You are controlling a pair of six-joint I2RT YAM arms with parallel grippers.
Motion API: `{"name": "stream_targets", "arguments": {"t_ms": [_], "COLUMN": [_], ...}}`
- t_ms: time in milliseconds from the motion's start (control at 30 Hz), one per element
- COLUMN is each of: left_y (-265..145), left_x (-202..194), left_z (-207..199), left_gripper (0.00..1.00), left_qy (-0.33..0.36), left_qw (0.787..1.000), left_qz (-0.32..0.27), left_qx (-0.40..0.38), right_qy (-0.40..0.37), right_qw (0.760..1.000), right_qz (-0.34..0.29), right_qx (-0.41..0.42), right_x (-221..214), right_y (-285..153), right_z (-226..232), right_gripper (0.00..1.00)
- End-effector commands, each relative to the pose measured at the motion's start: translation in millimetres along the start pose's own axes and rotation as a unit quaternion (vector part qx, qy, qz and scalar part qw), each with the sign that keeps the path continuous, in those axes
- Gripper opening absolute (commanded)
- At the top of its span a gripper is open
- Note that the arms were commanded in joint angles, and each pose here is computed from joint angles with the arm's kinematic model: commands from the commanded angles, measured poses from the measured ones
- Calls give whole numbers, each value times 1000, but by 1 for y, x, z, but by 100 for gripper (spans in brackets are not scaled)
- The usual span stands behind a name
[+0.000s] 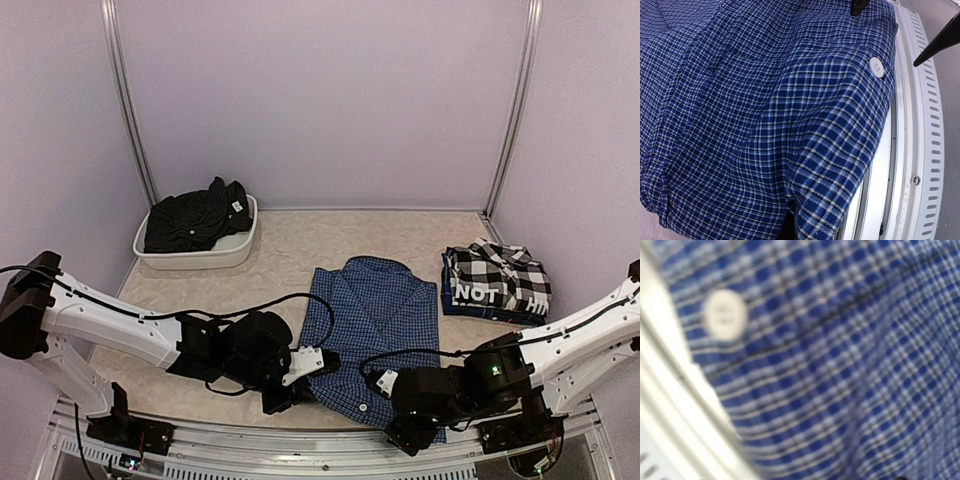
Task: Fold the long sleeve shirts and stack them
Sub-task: Fold the 2/3-rectangle-folded shirt at the center of the board.
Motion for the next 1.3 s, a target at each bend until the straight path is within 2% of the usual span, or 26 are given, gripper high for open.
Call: {"name": "stream_targets", "arguments": {"t_ms": [0,400,600,767,1000,1133,1267], "left_y": [0,-12,-13,-14,-20,-25,-24], "left_x": [6,11,10,10,6,3,-15], "left_z": [-1,2,3,6,5,-6,-28], "left_gripper": [0,0,0,0,0,0,0], "left_qy": [-14,-28,-33,-41,-79,-104,-142], "left_qw": [1000,998,998,998,996,994,988], "left_qz": [-5,-31,-32,-30,-18,-5,39], "left_qx": [-26,-40,-40,-33,-24,-27,-45], "right_qy": [12,6,-5,-14,-19,-15,-12], "right_qw": [996,990,988,991,997,999,997], "right_qz": [-12,-4,1,3,15,34,49], "right_qx": [-92,-141,-154,-136,-70,-7,58], "right_x": [-2,-8,-11,-10,-10,-13,-16], "right_y": [6,16,20,18,7,-4,-19], "right_z": [-13,-24,-25,-19,-2,10,22], "right_gripper": [77,73,65,50,1,0,0]}}
Point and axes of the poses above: each gripper's point midway between its finger pads, its own y axis out along the fingers, its own z axis along the line the jaws close on, x = y × z, the point moved 6 cm from there along -y, back along the fingers, and after that the axes turned 12 degrees about y, right-handed, at the moved point
